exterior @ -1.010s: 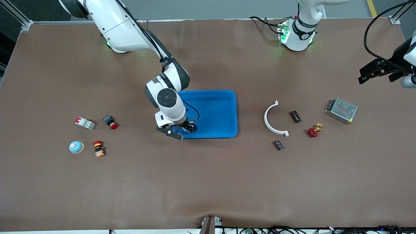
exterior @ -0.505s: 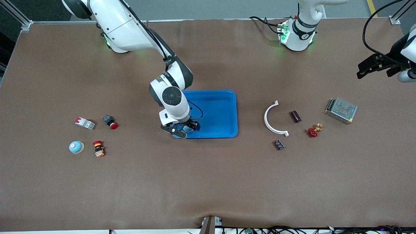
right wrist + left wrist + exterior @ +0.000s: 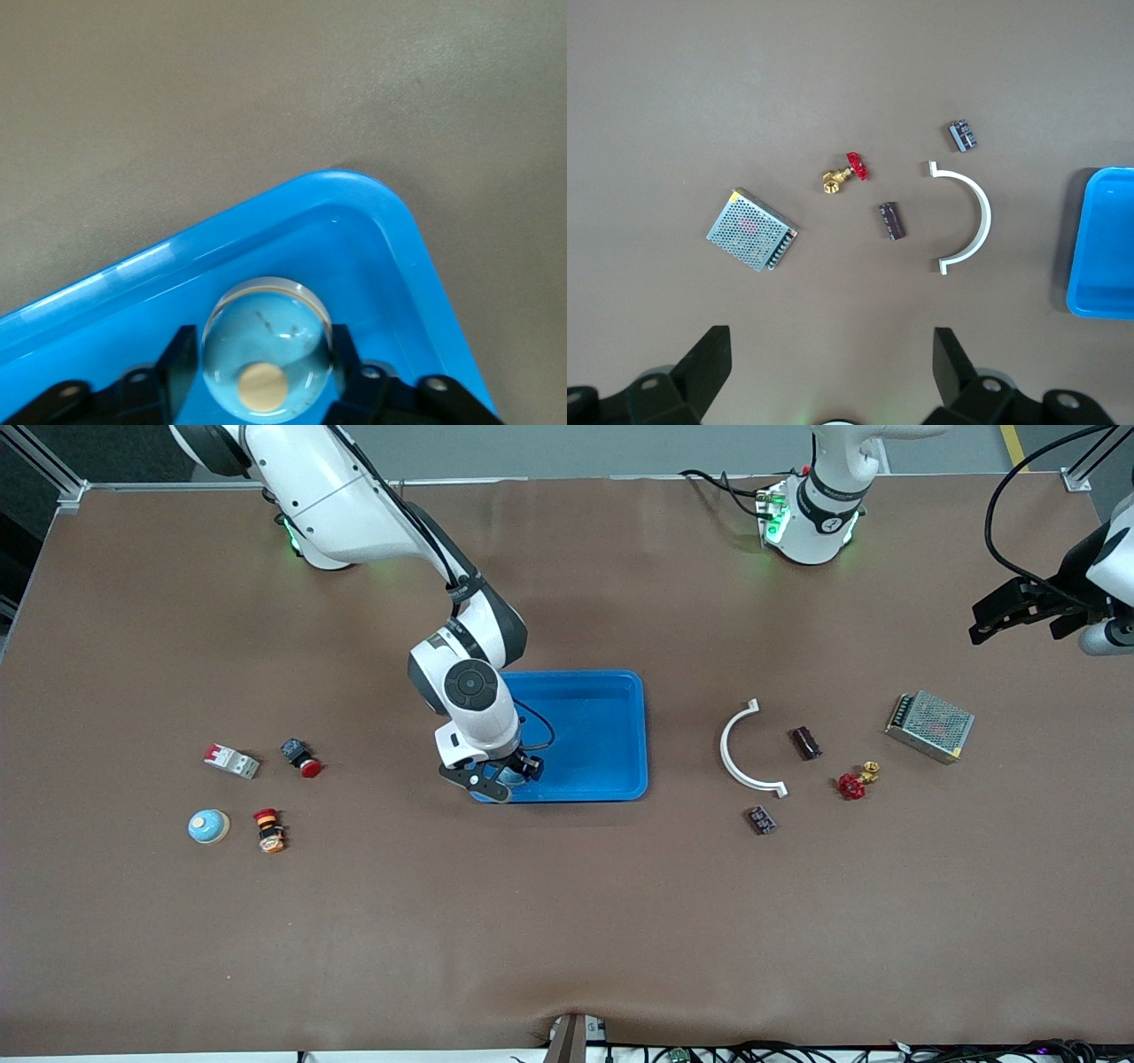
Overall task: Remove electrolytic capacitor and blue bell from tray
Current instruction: 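Carry the bell with the right gripper toward the white-red breaker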
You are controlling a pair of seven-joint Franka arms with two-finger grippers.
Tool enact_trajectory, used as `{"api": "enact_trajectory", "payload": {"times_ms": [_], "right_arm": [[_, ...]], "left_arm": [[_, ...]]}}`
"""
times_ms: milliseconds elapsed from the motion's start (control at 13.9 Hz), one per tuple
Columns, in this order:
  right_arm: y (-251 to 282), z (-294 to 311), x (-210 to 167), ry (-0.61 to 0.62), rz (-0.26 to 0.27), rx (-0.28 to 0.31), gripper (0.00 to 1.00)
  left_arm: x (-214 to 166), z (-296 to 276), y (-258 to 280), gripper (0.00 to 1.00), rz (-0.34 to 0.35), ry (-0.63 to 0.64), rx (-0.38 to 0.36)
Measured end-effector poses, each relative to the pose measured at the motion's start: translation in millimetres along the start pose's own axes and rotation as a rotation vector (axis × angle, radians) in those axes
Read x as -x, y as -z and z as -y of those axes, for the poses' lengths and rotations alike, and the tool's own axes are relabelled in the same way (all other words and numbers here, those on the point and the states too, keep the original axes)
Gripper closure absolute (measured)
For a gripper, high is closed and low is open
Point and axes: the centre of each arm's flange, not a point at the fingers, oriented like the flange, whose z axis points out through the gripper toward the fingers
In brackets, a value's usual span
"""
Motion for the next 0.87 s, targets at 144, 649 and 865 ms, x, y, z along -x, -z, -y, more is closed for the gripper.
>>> {"api": "enact_trajectory", "payload": {"times_ms": [144,649,865], "right_arm": [[1.0,0.5,-0.4,-0.005,0.000,0.000,0.39],[27.9,10.4,-9.0,-0.025,0.026,0.062,0.39],[72.7,19.0,-16.3,0.003,0.039,0.093,0.39]], "left_arm": [[-0.9,-0.5,0.6,0.00,-0.008,-0.001,0.001],[-1.6,1.6,-1.3,0.00,-0.006,0.003,0.001],[-1.7,1.9,-1.3,0.00,-0.007,0.004,0.001]]}}
